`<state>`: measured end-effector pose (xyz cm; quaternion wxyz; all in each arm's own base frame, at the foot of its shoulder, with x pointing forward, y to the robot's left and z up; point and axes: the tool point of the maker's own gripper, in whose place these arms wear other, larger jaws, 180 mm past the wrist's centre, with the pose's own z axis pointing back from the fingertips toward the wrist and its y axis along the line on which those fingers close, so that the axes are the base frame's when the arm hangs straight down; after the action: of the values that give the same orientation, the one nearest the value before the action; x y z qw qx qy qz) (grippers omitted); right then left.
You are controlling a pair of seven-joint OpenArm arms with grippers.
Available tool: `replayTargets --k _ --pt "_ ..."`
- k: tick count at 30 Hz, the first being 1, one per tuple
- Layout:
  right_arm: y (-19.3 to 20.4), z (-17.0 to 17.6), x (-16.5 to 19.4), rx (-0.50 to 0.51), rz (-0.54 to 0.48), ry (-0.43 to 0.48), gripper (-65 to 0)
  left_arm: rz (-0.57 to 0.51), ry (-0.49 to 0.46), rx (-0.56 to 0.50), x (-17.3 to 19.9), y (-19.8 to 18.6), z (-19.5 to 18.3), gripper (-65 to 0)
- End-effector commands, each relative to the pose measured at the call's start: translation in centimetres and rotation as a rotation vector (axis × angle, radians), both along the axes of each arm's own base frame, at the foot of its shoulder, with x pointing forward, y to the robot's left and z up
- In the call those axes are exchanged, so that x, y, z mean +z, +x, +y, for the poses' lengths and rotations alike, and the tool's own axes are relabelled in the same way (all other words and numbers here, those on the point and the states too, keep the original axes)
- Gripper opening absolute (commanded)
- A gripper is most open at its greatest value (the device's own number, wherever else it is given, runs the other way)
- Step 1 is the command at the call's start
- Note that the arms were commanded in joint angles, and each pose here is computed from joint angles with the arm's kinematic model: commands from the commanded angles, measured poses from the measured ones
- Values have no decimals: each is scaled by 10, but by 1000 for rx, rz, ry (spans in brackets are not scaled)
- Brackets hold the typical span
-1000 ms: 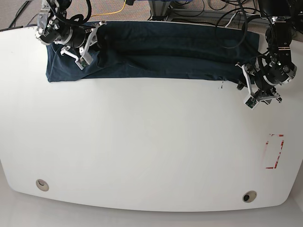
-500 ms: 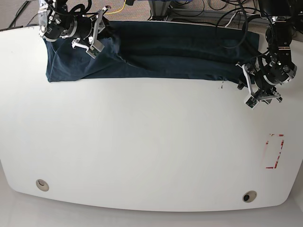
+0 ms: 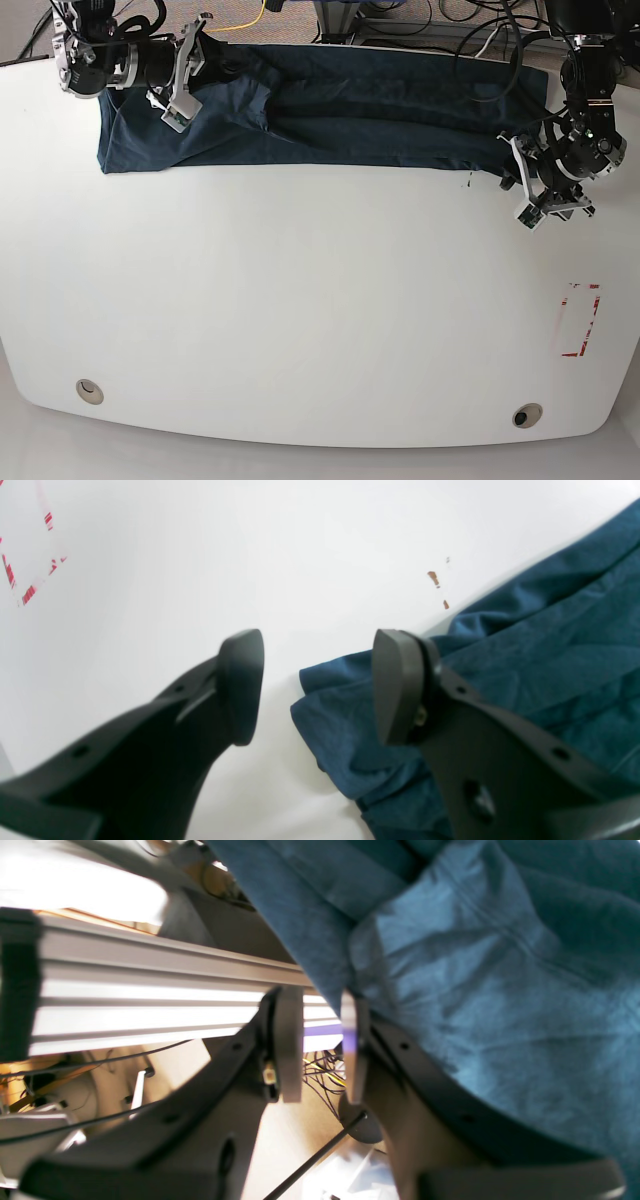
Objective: Layout the t-shirt on the table in an organized manner, then fold the t-shirt properly
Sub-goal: 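Pull the folded t-shirt's side edges apart with both grippers, smoothing it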
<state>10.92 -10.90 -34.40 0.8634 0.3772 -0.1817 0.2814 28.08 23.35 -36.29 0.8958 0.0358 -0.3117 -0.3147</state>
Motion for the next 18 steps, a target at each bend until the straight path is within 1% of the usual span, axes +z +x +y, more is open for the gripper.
replayTargets --k 1,2,4,8,11,14,18 --pt "6 -3 8 9 -31 6 -526 -43 3 -7 12 8 2 -325" --pt "8 -5 8 6 -37 1 -526 -43 3 -7 12 8 2 -325" --pt "19 -17 10 -22 -70 -36 -526 -42 3 -7 12 7 2 -325" --pt "41 -47 7 -139 -130 -116 -530 -41 -2 -10 12 5 -1 -325" --pt "49 -65 1 -209 -160 -194 -533 -58 -27 -15 14 1 -14 -325" --pt "63 -73 -5 -255 -197 -263 -534 -73 -45 -24 18 -4 -25 -325" --pt "61 -74 -21 -284 -186 -341 -534 -83 -58 -16 21 -14 -31 -325"
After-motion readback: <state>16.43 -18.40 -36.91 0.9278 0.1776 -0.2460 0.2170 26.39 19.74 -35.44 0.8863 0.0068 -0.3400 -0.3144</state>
